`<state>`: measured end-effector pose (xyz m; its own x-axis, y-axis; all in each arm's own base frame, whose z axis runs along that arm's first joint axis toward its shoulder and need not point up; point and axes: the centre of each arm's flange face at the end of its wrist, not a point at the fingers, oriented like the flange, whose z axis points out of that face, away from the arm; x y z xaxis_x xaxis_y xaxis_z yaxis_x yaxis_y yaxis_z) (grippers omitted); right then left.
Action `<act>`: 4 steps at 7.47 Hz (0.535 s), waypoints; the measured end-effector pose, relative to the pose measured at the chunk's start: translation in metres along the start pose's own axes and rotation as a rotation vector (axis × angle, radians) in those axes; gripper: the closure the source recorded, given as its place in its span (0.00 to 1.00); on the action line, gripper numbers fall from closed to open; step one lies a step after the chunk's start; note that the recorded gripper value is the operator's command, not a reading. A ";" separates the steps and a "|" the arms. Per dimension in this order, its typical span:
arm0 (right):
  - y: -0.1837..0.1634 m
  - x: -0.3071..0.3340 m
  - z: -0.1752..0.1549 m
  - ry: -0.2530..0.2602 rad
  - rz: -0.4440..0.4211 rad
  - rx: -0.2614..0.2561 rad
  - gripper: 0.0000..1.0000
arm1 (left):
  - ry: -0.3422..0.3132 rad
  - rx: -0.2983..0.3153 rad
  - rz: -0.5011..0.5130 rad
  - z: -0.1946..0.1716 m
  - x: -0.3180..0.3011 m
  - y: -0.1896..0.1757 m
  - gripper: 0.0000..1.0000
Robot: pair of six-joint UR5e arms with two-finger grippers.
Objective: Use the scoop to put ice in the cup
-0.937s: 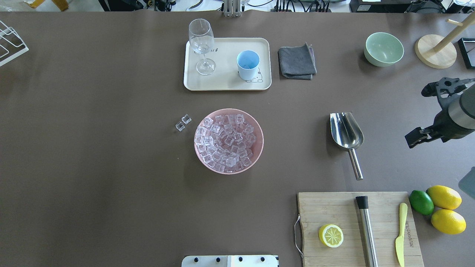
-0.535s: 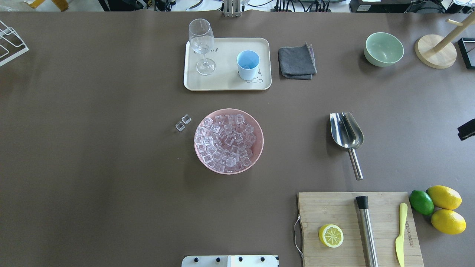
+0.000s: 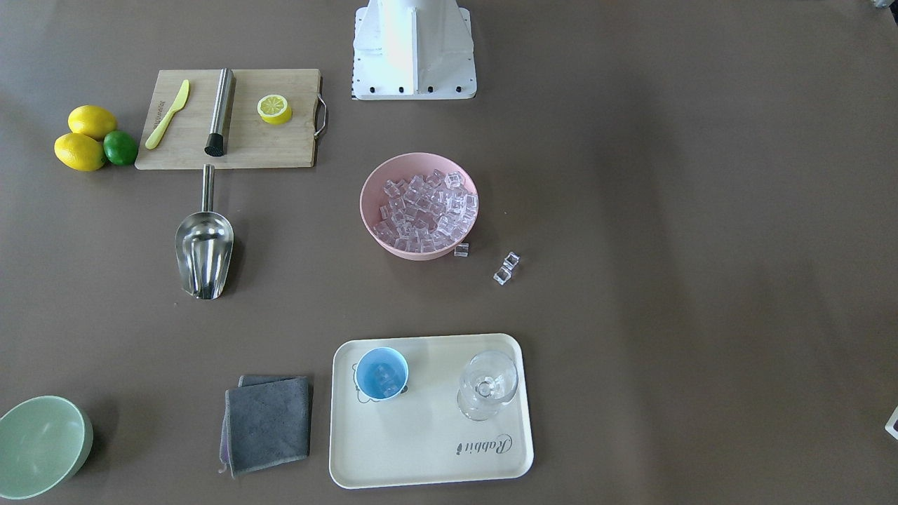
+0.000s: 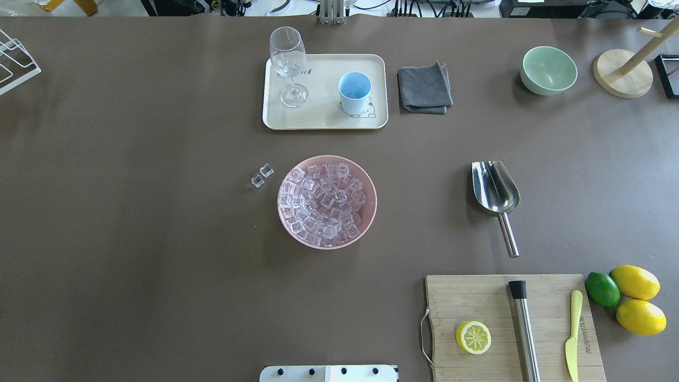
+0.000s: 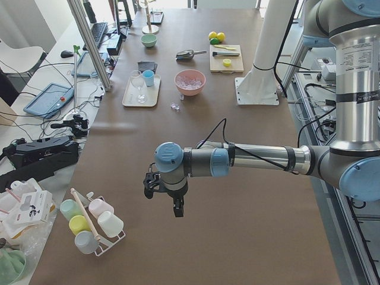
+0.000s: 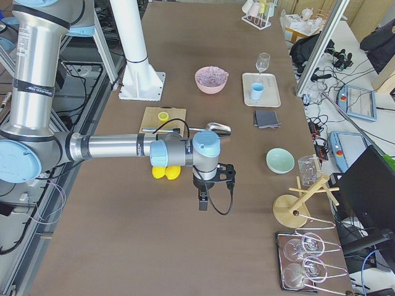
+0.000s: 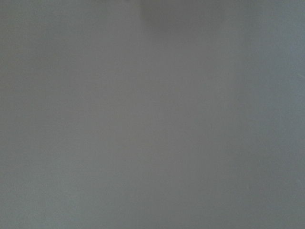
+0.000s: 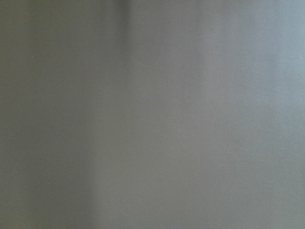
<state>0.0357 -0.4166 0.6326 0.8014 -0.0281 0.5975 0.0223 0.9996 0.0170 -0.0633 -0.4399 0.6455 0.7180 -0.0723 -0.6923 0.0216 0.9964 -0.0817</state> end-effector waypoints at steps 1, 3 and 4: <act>0.007 0.028 -0.004 -0.010 0.015 0.012 0.00 | 0.000 0.000 0.000 0.000 0.000 0.000 0.01; 0.017 0.055 -0.005 -0.048 0.032 0.024 0.00 | 0.000 0.000 -0.001 0.000 0.000 0.000 0.01; 0.017 0.058 -0.008 -0.055 0.036 0.031 0.00 | 0.000 0.000 -0.001 0.000 0.000 0.000 0.01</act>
<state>0.0870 -0.4016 0.6613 0.7672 0.0075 0.6414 -0.0252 0.9995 0.0185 -0.0635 -0.4398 0.6458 0.7179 -0.0730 -0.6923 0.0221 0.9964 -0.0822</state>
